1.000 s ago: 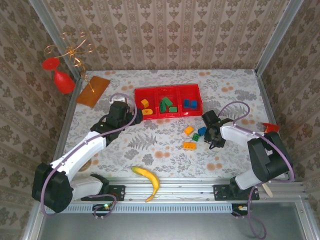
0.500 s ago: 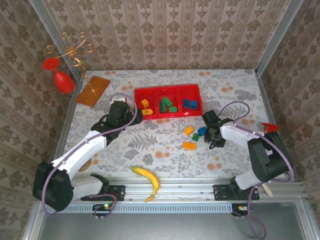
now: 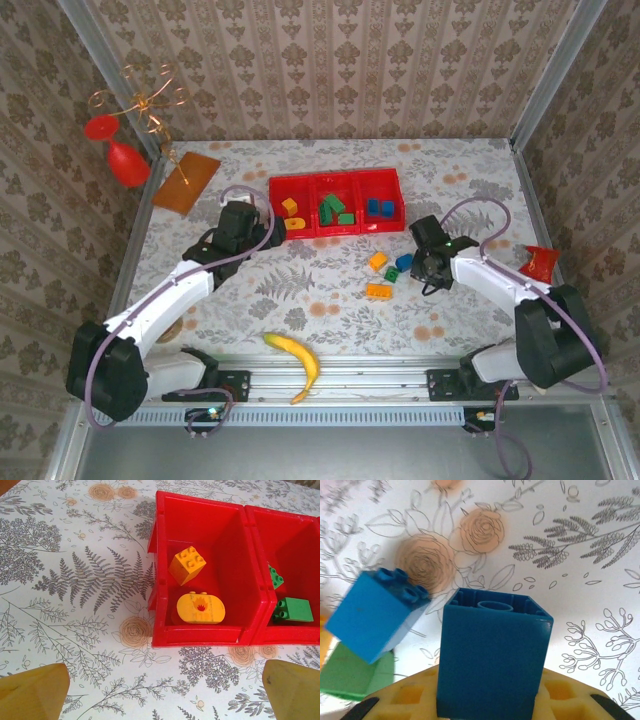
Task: Sort the legos into containers by color
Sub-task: Pick up the lego from the middle-right of the table, then place the lego in the container.
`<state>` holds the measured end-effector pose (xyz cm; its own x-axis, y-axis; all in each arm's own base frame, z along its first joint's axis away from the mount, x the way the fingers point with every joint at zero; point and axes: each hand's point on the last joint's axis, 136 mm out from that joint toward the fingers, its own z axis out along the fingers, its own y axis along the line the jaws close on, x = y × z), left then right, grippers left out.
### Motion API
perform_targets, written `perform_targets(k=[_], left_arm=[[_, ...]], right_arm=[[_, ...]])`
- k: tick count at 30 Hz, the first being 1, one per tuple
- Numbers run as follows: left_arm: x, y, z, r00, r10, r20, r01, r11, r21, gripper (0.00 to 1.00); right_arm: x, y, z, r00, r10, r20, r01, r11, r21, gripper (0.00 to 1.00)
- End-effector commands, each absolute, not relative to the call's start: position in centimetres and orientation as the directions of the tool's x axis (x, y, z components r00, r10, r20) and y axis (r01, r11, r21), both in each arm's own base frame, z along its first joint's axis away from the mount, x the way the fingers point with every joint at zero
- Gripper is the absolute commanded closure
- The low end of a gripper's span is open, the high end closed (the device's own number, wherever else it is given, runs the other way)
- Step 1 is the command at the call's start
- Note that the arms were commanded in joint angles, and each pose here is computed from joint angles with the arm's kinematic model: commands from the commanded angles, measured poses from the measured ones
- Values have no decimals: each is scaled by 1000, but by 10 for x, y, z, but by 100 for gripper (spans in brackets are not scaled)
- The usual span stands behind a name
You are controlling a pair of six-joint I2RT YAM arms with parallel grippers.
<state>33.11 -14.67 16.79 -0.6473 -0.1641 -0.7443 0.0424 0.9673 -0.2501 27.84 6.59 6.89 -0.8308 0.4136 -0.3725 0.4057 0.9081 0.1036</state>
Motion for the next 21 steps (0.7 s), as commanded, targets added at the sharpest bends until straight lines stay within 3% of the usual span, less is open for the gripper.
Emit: perform_targets(k=[1,11,21], left_arm=[[333,-146,165,-648,-201,-735,22,959,-281,0],[332,-149,165,-651,-201,-732,31,956,-290,0],[328,-148,165,-655,-207,-727,33,953,-301,0]], right_arm=[[293,74,100,-824,351,-445,340,934,107,86],[368,121,143,-832,180,-524,158,984,86,85],[447,146,134,-852,49,-521,64,998,-12,82]])
